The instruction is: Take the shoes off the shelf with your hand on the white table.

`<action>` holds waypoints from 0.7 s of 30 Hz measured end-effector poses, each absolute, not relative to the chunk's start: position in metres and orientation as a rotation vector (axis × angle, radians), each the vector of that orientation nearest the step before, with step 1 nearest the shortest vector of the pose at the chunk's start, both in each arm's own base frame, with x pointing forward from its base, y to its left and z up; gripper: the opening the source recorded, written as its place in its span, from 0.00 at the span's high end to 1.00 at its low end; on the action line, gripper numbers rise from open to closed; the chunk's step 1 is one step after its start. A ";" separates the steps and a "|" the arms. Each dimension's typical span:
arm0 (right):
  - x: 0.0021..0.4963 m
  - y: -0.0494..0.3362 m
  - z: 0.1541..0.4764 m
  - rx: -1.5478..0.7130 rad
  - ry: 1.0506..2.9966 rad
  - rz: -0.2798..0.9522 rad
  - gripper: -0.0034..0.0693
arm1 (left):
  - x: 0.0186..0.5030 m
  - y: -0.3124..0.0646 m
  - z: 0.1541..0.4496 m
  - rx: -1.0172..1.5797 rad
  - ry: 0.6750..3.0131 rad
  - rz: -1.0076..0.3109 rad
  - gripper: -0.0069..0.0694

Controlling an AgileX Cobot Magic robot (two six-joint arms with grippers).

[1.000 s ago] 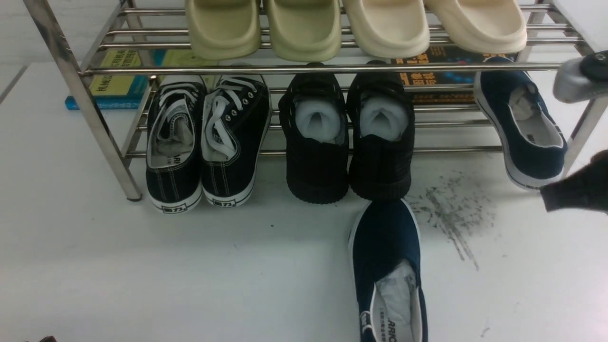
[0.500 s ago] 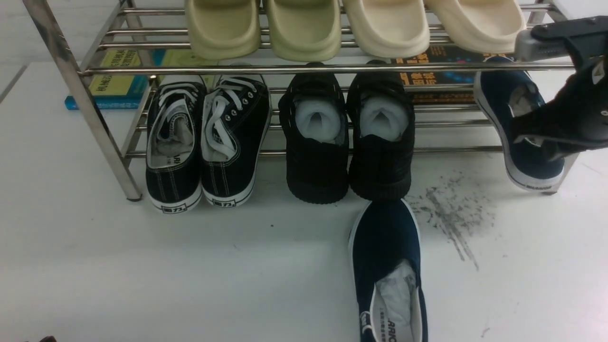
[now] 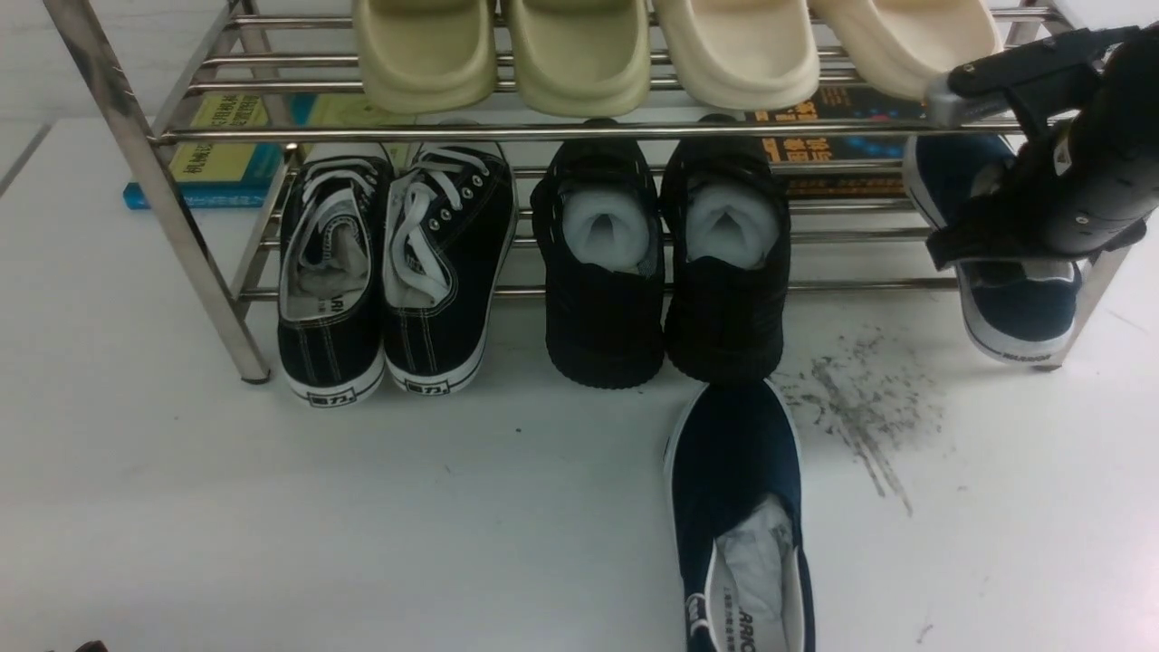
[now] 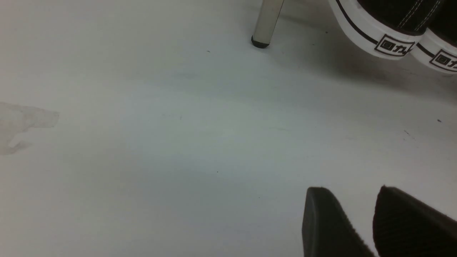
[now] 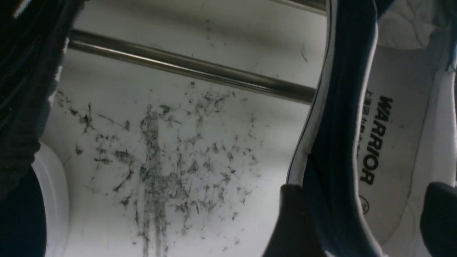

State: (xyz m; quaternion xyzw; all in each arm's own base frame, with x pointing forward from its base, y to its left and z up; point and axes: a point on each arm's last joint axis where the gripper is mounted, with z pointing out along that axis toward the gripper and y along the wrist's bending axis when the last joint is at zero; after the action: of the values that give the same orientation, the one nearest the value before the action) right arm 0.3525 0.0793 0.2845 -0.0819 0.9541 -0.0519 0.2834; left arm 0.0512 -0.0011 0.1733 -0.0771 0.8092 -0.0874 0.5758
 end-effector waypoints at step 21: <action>0.384 0.078 0.241 -0.226 2.515 -0.295 0.56 | 0.051 -0.001 0.173 -0.181 1.895 -0.205 0.60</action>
State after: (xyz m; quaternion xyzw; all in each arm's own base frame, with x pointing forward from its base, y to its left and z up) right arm 0.3845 0.0778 0.2406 -0.0848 0.9452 -0.1109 0.2952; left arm 0.0512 -0.0011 0.1731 -0.0771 0.8094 -0.0874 0.5756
